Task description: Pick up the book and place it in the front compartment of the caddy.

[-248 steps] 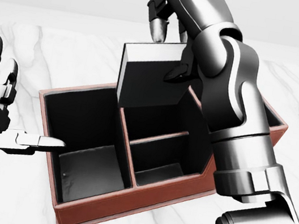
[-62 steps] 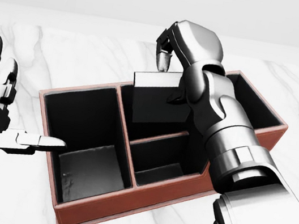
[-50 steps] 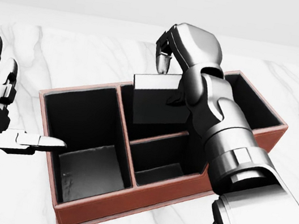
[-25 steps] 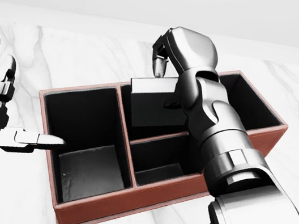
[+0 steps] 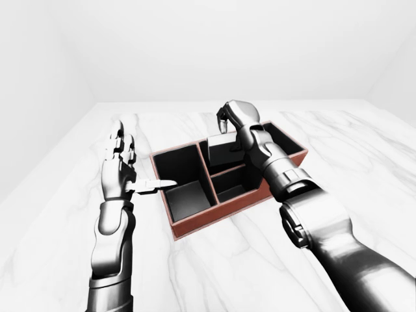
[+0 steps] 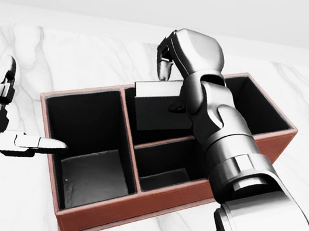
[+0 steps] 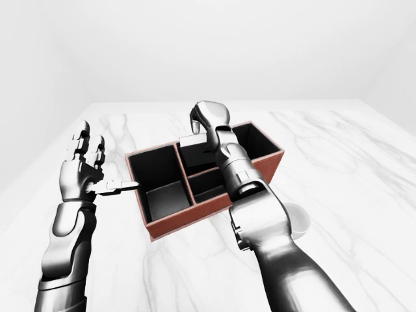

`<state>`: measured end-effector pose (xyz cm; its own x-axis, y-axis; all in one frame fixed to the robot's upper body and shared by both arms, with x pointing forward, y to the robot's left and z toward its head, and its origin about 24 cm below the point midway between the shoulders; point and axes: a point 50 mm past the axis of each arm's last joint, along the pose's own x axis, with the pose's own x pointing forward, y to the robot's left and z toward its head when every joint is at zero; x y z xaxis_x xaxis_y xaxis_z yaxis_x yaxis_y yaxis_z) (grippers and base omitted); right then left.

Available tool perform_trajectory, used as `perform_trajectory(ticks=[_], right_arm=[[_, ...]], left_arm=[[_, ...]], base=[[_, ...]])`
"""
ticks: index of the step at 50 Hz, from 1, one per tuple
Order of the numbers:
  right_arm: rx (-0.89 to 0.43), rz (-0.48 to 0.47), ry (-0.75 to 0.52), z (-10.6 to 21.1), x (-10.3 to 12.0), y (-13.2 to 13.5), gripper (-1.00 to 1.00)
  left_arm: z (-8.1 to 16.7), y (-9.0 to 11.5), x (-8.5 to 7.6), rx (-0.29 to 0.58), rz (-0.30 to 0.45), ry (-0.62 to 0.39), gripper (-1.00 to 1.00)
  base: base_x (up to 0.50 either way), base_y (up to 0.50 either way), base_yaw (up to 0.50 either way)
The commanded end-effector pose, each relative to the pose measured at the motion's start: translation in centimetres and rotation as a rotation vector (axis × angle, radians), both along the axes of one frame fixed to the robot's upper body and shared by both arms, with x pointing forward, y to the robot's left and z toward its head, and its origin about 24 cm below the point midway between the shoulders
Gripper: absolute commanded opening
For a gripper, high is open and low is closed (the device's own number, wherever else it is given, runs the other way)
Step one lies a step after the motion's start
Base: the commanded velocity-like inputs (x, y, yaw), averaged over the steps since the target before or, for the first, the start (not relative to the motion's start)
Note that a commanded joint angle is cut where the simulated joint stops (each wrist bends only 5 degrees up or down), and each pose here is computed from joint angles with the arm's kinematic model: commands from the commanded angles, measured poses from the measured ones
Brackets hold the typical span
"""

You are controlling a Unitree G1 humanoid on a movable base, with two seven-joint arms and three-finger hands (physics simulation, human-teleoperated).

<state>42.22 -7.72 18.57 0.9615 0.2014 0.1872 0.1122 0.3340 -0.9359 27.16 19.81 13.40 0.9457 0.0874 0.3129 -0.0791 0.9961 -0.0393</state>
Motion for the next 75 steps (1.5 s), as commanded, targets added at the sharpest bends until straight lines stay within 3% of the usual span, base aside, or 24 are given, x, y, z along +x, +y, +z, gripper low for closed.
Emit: perform_trajectory(ticks=[1,75], right_arm=[[0.023,-0.015,-0.056,1.0,0.1,-0.1,-1.0],[0.015,-0.008,-0.057,-0.4,-0.3,0.7,-1.0]], left_arm=[[0.0,0.0,0.0,0.0,0.001,0.0,1.0],[0.2,0.1,0.0,-0.001,0.001,-0.009,1.0]], base=[[0.0,0.0,0.0],[0.0,0.0,0.0]])
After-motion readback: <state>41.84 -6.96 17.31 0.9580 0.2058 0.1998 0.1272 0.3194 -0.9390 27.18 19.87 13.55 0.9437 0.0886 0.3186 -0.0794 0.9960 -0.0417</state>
